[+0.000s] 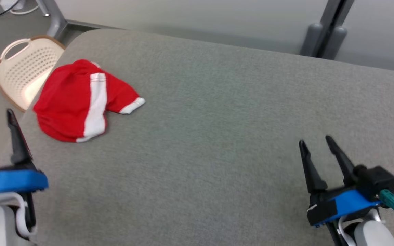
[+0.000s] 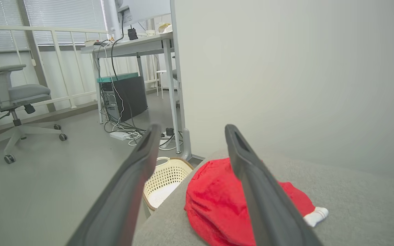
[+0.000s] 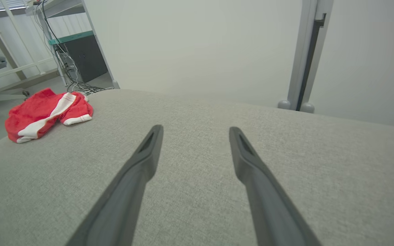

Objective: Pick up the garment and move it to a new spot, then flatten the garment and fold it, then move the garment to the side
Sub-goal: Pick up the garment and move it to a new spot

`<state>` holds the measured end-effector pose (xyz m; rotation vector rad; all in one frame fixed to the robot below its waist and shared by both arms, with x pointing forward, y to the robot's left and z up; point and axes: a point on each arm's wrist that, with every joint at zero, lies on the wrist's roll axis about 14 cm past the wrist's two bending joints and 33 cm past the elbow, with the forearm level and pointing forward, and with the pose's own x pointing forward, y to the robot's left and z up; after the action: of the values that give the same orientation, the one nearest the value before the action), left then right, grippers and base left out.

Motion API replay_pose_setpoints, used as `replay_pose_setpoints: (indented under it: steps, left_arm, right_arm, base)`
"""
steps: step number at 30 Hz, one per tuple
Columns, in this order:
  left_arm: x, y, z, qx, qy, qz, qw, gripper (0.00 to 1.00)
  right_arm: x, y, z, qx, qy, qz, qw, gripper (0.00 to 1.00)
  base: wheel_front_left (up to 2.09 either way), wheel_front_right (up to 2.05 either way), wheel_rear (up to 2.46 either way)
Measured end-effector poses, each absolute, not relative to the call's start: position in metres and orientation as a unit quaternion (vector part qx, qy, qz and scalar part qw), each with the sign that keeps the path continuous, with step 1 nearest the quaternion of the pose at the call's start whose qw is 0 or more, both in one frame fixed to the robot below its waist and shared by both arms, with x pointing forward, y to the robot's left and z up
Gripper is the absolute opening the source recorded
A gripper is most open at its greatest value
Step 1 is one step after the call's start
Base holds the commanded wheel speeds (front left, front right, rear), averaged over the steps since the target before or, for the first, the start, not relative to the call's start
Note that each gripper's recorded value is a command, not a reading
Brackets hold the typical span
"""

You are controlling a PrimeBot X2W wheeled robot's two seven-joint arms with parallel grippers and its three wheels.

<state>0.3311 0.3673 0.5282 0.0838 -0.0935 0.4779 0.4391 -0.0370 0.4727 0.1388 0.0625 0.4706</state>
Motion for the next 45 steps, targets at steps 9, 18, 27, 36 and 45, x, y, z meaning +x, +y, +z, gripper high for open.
replay_pose_setpoints:
  steps: [9, 18, 27, 36, 45]
  left_arm:
    - [0.453, 0.384, 0.538, 0.072, -0.047, 0.195, 0.977, 1.0]
    - [0.521, 0.391, 0.464, 0.055, 0.067, 0.179, 0.98, 1.0]
    - [0.505, 0.382, 0.358, -0.003, 0.282, 0.175, 0.943, 1.0]
    - [0.486, 0.378, 0.332, -0.055, 0.375, 0.181, 0.908, 1.0]
    - [0.486, 0.379, 0.347, -0.06, 0.348, 0.182, 0.918, 0.0]
  right_arm:
    - [0.472, -0.11, 0.459, 0.021, 0.033, 0.153, 0.987, 1.0]
    - [0.486, -0.159, 0.443, -0.012, 0.047, 0.097, 0.994, 1.0]
    - [0.49, -0.175, 0.434, -0.023, 0.054, 0.079, 0.995, 1.0]
    - [0.49, -0.171, 0.437, -0.025, 0.053, 0.084, 0.995, 1.0]
    - [0.485, -0.17, 0.448, -0.019, 0.044, 0.084, 0.995, 1.0]
  base:
    - [0.0, 0.0, 0.0]
    - [0.0, 0.0, 0.0]
    - [0.0, 0.0, 0.0]
    - [0.0, 0.0, 0.0]
    - [0.0, 0.0, 0.0]
